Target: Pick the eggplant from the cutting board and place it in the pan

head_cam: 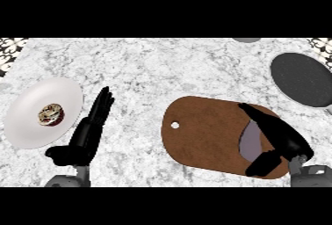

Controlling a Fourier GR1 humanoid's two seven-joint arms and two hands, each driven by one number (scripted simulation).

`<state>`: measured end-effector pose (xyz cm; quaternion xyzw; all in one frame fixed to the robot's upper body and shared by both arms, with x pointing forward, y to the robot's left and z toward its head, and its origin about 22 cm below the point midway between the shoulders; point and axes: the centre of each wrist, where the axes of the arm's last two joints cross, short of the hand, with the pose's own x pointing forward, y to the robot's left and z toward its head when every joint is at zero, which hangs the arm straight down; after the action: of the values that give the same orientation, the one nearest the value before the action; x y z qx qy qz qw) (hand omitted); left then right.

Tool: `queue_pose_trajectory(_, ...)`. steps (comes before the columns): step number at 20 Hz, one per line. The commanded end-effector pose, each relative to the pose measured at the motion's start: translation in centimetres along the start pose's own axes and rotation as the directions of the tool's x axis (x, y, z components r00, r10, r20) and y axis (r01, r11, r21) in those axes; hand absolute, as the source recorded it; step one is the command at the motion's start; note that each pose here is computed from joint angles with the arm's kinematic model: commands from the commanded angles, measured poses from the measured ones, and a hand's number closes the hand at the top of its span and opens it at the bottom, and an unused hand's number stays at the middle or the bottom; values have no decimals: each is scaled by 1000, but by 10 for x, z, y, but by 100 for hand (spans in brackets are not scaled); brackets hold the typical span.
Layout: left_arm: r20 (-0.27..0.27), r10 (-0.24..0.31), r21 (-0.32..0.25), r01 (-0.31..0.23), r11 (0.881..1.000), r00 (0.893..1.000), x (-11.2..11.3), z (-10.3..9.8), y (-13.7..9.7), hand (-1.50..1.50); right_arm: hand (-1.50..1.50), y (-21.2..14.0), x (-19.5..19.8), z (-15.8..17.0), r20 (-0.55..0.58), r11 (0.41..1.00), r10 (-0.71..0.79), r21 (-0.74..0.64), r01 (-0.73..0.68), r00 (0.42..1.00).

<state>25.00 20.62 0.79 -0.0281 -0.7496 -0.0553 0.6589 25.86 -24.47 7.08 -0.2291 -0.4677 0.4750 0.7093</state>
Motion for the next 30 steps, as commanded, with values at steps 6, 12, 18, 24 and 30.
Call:
queue_pose_trajectory(6,10,6,12,-6,1000,1000,0,-2,4,0,150,10,-7,-16,50,984,136,112,-141,989)
queue_pose_trajectory(12,-18,-5,-16,5,1000,1000,-2,-3,-12,0,150,33,-16,-35,66,982,175,62,-179,982)
queue_pose_trajectory(18,-11,-8,-2,8,1000,1000,13,8,-11,0,150,14,-9,-20,70,975,209,-98,-201,975)
queue_pose_trajectory(24,-5,-22,5,22,1000,1000,17,5,-7,0,150,1,28,-31,103,965,183,-207,-159,978)
queue_pose_trajectory(30,-3,-6,-1,6,1000,1000,13,5,-11,0,150,15,19,-20,90,881,251,-433,-189,964)
